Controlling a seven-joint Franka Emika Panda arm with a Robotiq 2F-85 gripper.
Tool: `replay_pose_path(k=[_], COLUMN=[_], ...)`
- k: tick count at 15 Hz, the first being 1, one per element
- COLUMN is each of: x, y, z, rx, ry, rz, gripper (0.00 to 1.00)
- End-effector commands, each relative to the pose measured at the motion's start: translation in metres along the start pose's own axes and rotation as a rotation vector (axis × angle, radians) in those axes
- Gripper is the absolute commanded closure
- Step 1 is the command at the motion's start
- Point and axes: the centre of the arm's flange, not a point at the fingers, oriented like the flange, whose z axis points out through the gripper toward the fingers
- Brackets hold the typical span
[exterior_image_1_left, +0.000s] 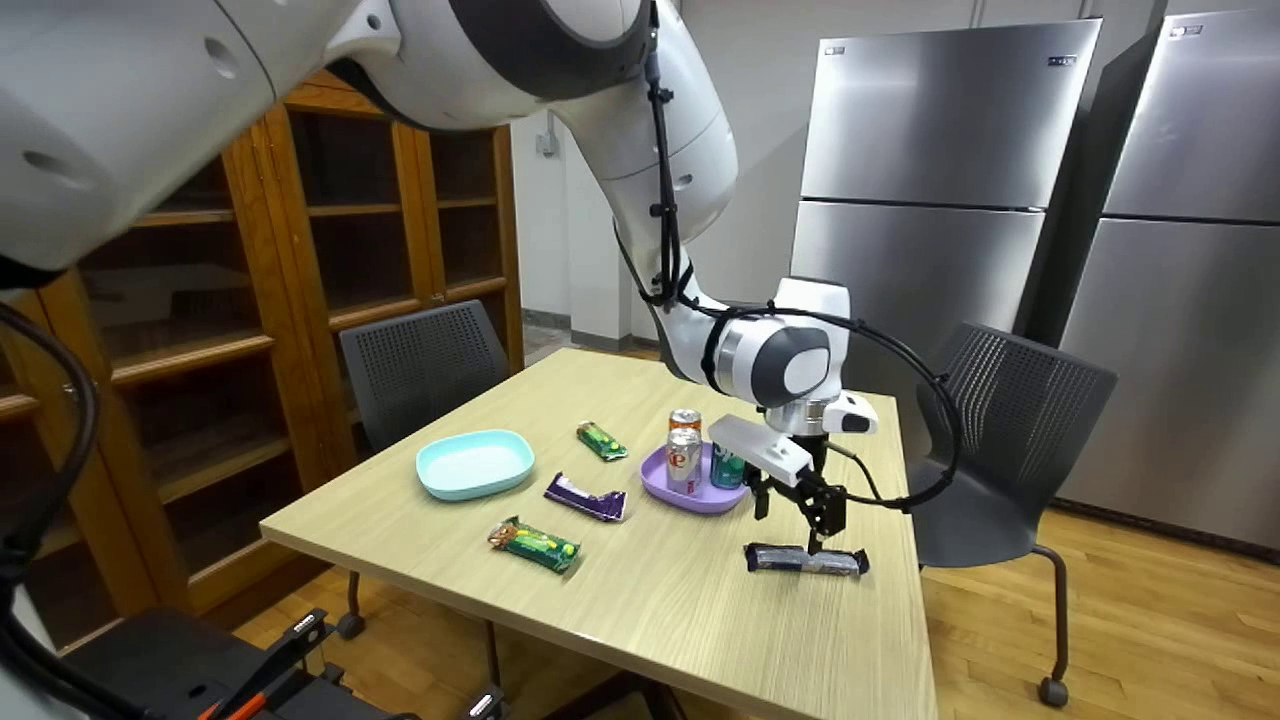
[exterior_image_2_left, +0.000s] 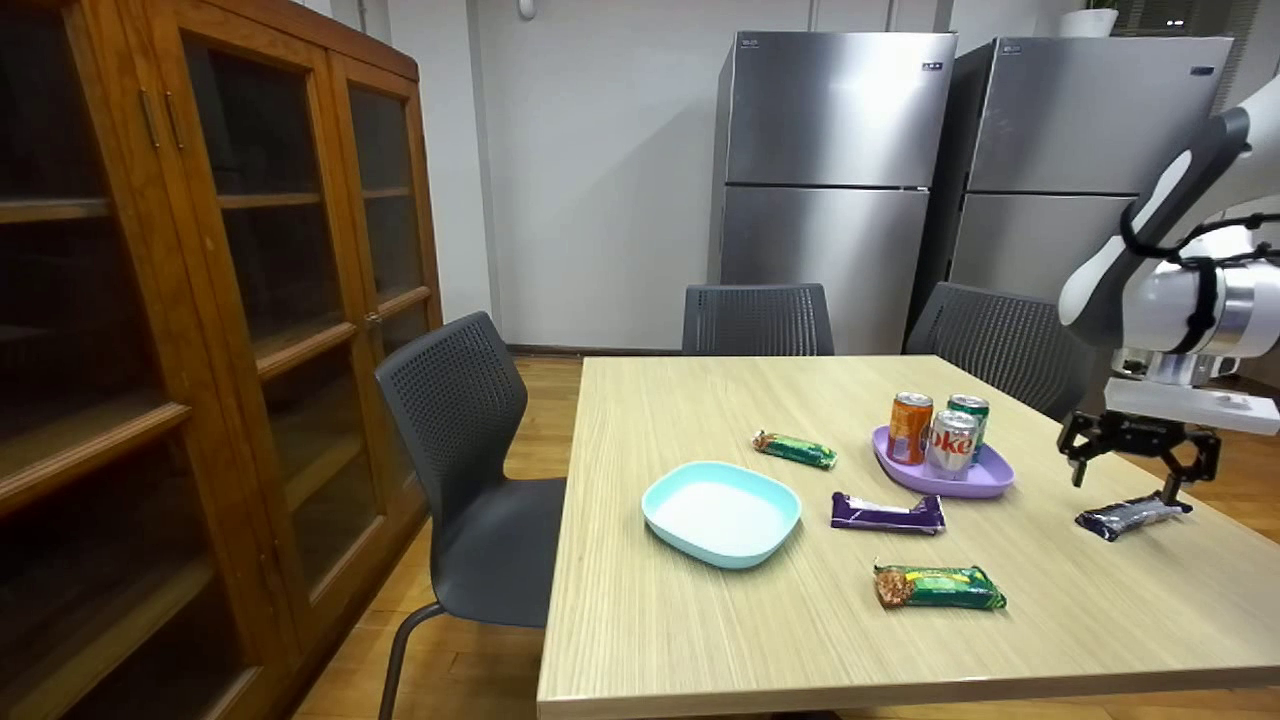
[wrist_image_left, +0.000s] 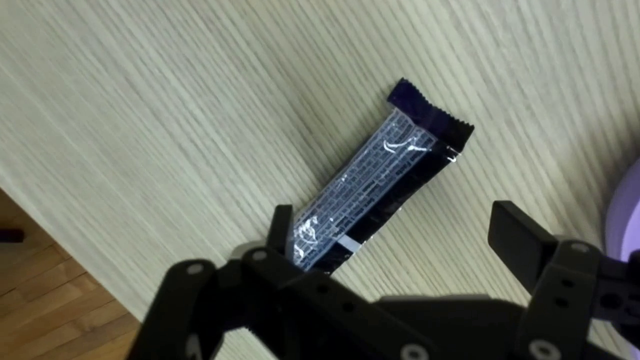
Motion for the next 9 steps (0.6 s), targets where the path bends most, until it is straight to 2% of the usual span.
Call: replay_pose_path(k=[1, 9], x=[0.029, 0.038], y=[-0.001, 0.003], z=[0.015, 0.028], rx=[-0.009, -0.026], ry=[-0.010, -0.040], rz=[0.070, 0.117], gripper=[0.00, 0.00])
